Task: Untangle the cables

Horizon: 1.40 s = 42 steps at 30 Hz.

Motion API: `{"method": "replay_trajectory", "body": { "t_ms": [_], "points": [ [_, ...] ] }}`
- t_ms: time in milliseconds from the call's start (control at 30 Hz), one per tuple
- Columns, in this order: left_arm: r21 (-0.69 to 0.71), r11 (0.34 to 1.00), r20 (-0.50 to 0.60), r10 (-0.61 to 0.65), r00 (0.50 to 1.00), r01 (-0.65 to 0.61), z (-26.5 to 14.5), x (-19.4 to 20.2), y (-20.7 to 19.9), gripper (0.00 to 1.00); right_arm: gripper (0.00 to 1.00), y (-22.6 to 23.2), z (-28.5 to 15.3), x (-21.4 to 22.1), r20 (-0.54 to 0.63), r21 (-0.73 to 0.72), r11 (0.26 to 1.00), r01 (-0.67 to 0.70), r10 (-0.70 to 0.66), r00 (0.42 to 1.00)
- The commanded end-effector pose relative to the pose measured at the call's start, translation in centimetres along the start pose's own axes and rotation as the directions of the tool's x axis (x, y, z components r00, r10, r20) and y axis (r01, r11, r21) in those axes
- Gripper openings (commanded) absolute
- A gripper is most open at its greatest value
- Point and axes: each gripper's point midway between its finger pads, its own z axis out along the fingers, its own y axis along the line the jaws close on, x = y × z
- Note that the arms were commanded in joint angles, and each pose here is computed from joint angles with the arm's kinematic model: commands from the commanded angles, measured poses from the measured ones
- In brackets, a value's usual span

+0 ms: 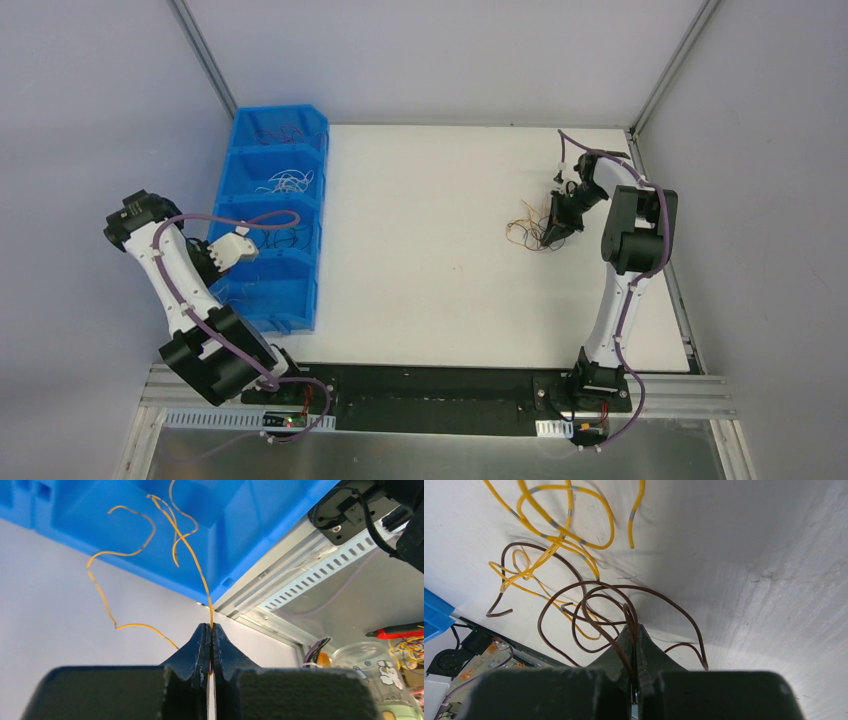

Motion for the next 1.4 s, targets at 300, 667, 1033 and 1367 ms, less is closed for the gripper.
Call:
{"method": "replay_trajectory", "body": {
  "t_ms": [300, 667, 1033, 1367],
  "points": [
    [0.165, 0.986, 0.082, 0.024, 0.996, -0.037, -2.2, -8.3, -5.0, 0.0, 0.0, 0.4, -0.7, -0.7, 0.008, -0.025, 1.0, -0.003, 0.003, 1.0],
    [0.274, 0.948, 0.075, -0.186, 0.98, 0.159, 0.5, -10.7, -5.6, 0.0, 0.0, 0.3, -0.6, -0.9, 0.003, -0.034, 0.999, -0.019, 0.019, 1.0],
    [0.255, 0.878, -0.006, -0.418, 0.908, 0.406, 2.9, -15.3, -3.7, 0.0, 0.0, 0.5, -0.7, -1.0, 0.018, -0.066, 0.998, -0.007, 0.009, 1.0],
    [0.177, 0.924, 0.118, -0.363, 0.924, 0.34, 0.7, -15.3, -3.4, 0.51, 0.0, 3.0, -1.6, -0.5, 0.0, -0.175, 0.984, 0.037, -0.038, 0.999]
  ]
}}
